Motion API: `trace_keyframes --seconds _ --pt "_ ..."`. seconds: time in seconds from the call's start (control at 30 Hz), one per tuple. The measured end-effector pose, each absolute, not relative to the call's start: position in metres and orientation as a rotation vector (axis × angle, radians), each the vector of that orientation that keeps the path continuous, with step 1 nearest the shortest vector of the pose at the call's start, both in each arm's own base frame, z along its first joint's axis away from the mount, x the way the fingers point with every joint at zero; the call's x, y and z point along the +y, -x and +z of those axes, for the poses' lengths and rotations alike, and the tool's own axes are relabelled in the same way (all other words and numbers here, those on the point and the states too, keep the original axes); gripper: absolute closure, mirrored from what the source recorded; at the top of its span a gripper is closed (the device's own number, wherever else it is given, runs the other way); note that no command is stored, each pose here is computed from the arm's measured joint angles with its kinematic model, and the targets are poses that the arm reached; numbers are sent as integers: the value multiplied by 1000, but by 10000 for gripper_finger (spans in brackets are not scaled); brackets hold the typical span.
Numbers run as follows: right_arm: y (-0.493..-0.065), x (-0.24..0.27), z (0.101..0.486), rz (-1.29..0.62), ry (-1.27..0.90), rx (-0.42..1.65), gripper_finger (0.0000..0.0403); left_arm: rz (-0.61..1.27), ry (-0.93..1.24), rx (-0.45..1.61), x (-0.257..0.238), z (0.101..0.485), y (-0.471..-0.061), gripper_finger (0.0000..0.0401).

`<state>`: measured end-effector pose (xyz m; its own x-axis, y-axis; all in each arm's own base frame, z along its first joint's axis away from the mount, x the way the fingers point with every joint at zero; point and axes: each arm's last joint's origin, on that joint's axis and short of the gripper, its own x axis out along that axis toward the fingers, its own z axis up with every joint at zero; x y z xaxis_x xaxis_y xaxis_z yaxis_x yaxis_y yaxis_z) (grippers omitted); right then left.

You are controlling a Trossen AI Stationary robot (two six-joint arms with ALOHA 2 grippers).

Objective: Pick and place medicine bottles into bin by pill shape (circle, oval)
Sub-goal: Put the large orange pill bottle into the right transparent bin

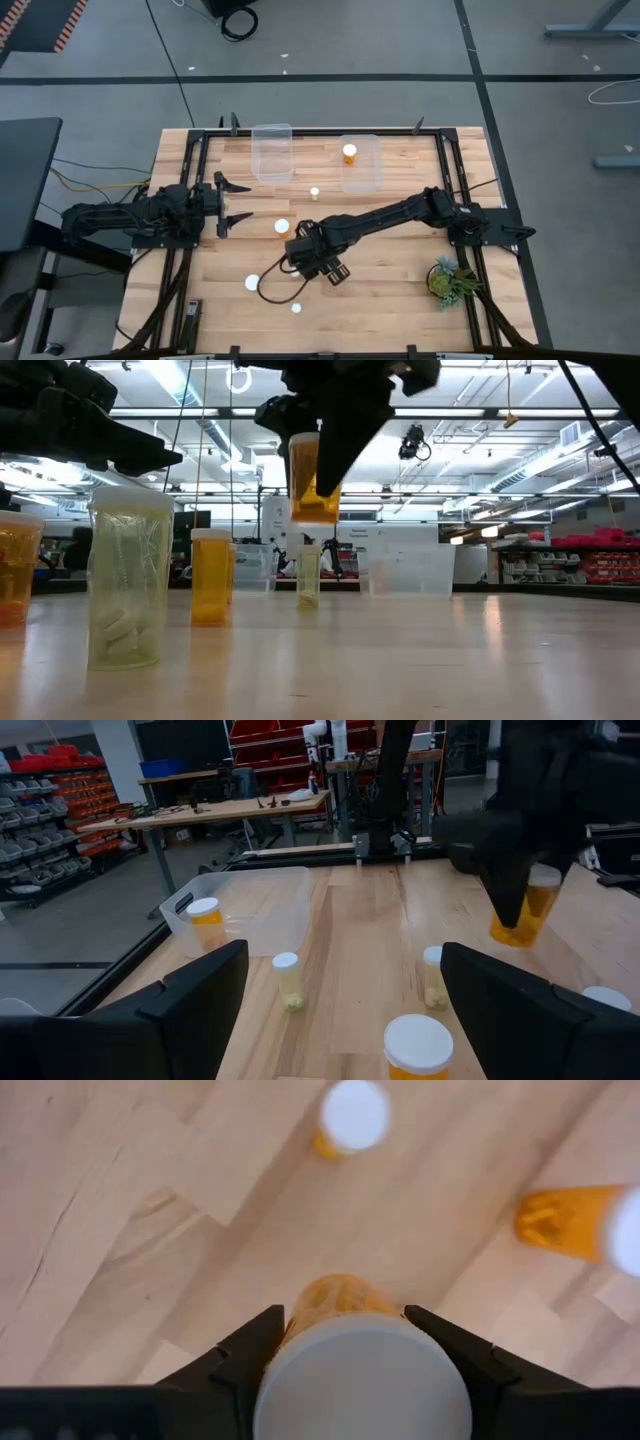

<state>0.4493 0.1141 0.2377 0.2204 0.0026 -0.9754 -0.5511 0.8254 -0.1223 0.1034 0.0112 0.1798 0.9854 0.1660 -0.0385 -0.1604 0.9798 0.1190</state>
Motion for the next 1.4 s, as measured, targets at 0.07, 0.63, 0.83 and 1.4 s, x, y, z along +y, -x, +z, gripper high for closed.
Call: trace_keyframes --seconds 0.07,0.63,0.83,1.4 --pt "-450 109 244 388 485 1307 196 165 -116 49 11 180 -103 60" --pt "-453 45 287 240 354 1314 195 165 -116 49 11 180 -103 60" --pt "-450 15 294 186 306 1320 195 164 -116 49 11 180 -103 60" --pt "-418 -89 335 -52 77 1263 195 165 -116 46 11 180 -103 60"
